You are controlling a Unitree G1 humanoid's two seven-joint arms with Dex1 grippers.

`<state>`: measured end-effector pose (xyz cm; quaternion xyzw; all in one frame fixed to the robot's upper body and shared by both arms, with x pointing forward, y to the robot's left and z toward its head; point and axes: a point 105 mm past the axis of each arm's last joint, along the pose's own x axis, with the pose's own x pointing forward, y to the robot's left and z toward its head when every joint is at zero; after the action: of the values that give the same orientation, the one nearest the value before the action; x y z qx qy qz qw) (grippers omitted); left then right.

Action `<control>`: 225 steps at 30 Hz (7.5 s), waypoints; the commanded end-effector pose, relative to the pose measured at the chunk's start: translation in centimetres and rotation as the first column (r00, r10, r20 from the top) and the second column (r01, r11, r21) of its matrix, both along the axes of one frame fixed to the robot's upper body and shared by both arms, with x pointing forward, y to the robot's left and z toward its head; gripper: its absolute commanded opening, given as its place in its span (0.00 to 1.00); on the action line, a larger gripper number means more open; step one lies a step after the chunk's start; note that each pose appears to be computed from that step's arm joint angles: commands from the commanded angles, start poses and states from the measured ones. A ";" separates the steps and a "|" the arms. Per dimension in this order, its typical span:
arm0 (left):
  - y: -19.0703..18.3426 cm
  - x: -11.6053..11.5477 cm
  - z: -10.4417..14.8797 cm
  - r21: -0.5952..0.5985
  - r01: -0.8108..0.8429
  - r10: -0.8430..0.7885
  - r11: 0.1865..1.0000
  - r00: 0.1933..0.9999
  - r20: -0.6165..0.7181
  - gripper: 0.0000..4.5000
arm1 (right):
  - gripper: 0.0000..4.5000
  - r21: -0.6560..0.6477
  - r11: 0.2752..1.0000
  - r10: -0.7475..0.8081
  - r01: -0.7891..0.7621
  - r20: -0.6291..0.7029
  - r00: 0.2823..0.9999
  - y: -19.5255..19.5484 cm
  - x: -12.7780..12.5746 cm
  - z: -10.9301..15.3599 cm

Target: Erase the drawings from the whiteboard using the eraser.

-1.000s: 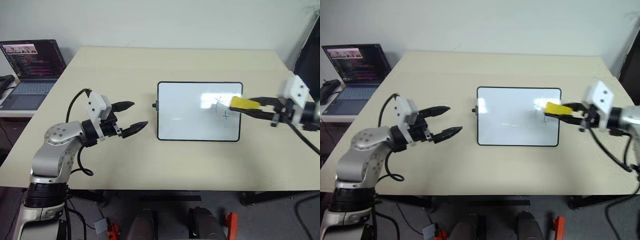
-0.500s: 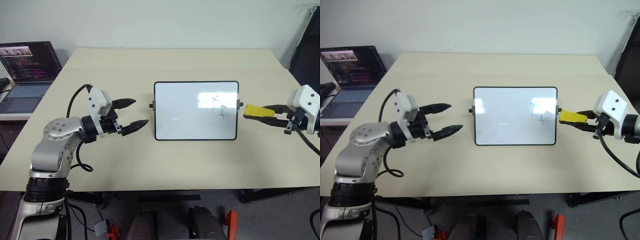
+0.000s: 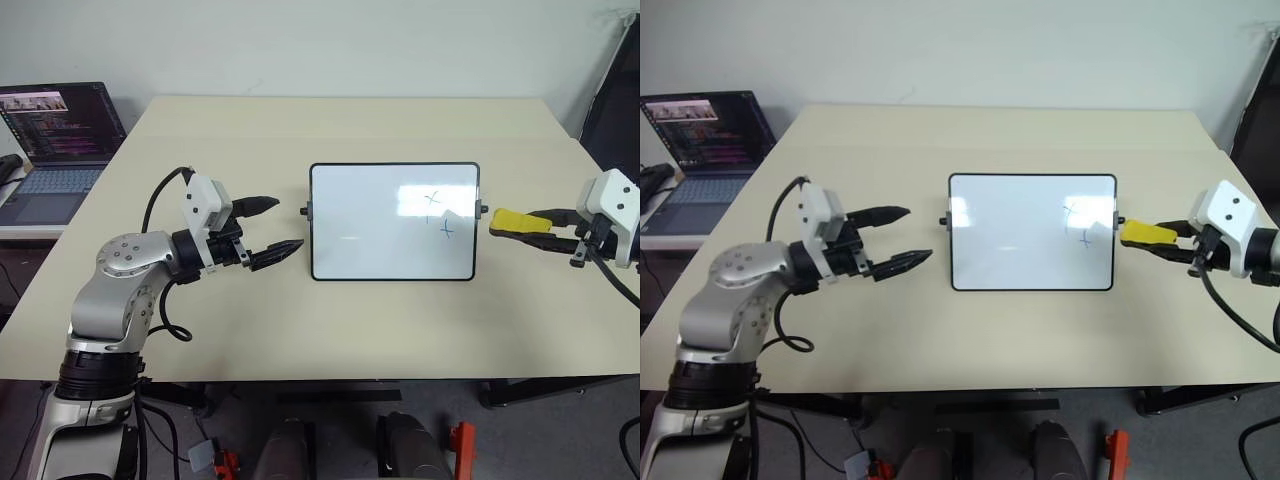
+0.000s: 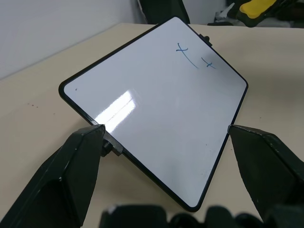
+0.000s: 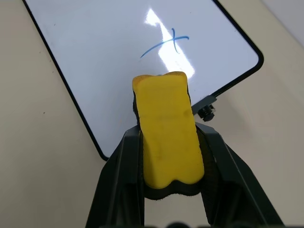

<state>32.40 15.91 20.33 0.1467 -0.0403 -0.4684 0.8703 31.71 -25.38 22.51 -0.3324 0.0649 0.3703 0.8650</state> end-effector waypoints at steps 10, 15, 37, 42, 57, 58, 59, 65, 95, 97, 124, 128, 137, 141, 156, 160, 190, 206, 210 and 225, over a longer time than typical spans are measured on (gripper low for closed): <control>-0.6 0.1 0.7 -0.028 0.010 -0.009 1.000 0.999 0.038 1.00 | 0.24 0.486 0.869 -0.303 0.100 0.360 0.882 3.6 4.7 0.6; -0.7 0.1 0.6 -0.028 0.013 -0.012 1.000 0.999 0.033 1.00 | 0.24 0.536 0.829 -0.404 0.163 0.370 0.837 3.5 5.7 -0.7; -0.9 0.0 0.5 -0.038 0.015 -0.014 0.999 0.999 0.030 1.00 | 0.24 0.511 0.828 -0.430 0.232 0.311 0.847 6.4 8.7 -3.4; -0.7 -0.2 0.4 -0.038 0.006 -0.005 0.999 1.000 0.027 1.00 | 0.24 0.464 0.851 -0.395 0.244 0.262 0.881 6.9 8.8 -5.3; -0.4 -0.2 0.6 -0.032 -0.011 0.012 0.999 1.000 0.028 1.00 | 0.24 0.414 0.896 -0.221 0.162 0.100 0.970 11.0 7.6 -11.2; -0.4 -0.2 0.6 -0.032 -0.011 0.012 0.999 1.000 0.028 1.00 | 0.24 0.414 0.898 -0.206 0.152 0.089 0.975 11.3 7.3 -11.5; -0.4 -0.2 0.6 -0.032 -0.011 0.012 0.999 1.000 0.029 1.00 | 0.24 0.419 0.897 -0.186 0.140 0.070 0.980 11.7 7.0 -11.8; -0.4 -0.1 0.6 -0.029 -0.011 0.012 1.000 1.000 0.026 1.00 | 0.24 0.414 0.904 -0.137 0.109 0.038 0.990 12.4 6.2 -12.0; -1.2 0.6 0.6 -0.036 0.017 -0.016 0.999 0.999 0.030 1.00 | 0.24 0.399 0.913 -0.156 0.087 0.143 0.977 12.7 5.5 -9.1; -1.1 0.5 0.6 -0.035 0.016 -0.015 0.999 0.999 0.029 1.00 | 0.24 0.381 0.923 -0.109 0.058 0.112 0.988 13.3 4.9 -9.7; -1.4 0.8 0.4 -0.035 0.022 -0.021 0.999 0.999 0.024 1.00 | 0.24 0.330 0.887 -0.399 0.322 0.200 0.895 5.9 7.0 -7.9; -1.4 0.8 0.4 -0.034 0.022 -0.021 0.999 0.999 0.024 1.00 | 0.24 0.333 0.906 -0.342 0.262 0.208 0.916 7.9 7.1 -7.5; -1.3 0.8 0.2 -0.035 0.016 -0.015 0.999 1.000 0.019 1.00 | 0.24 0.254 0.964 -0.093 0.071 0.073 0.993 12.0 5.6 -9.8; -1.0 0.7 0.1 -0.034 0.007 -0.006 0.999 1.000 0.019 1.00 | 0.24 0.225 0.971 -0.090 0.080 0.036 0.995 11.2 5.2 -10.4; -1.4 0.9 0.1 -0.034 0.013 -0.013 0.999 1.000 0.016 1.00 | 0.24 0.170 0.952 -0.285 0.256 0.180 0.941 5.1 7.2 -7.7; -1.3 0.9 0.1 -0.032 0.014 -0.014 0.999 1.000 0.016 1.00 | 0.24 0.173 0.949 -0.293 0.262 0.191 0.937 4.9 7.4 -7.6; -1.1 1.1 0.2 -0.027 0.008 -0.008 1.000 1.000 0.021 1.00 | 0.24 0.158 0.985 -0.088 0.076 0.069 0.994 8.3 5.2 -9.6; -1.1 1.2 0.0 -0.027 0.002 -0.002 1.000 1.000 0.014 1.00 | 0.24 0.135 0.969 -0.230 0.206 0.196 0.953 5.5 7.2 -7.7; -0.6 1.3 -0.4 -0.022 -0.013 0.013 1.000 1.000 0.005 1.00 | 0.24 0.372 0.928 -0.124 0.034 0.221 0.967 7.7 5.6 -2.7; 2.8 1.1 0.2 0.033 -0.081 0.080 0.996 0.997 0.020 1.00 | 0.24 0.189 0.964 -0.201 0.185 0.072 0.977 -3.4 -0.5 -0.3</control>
<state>33.81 18.34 19.74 0.1524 -0.0199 -0.4307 0.8893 31.92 -28.28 21.02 -0.2551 0.0347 0.2729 0.9270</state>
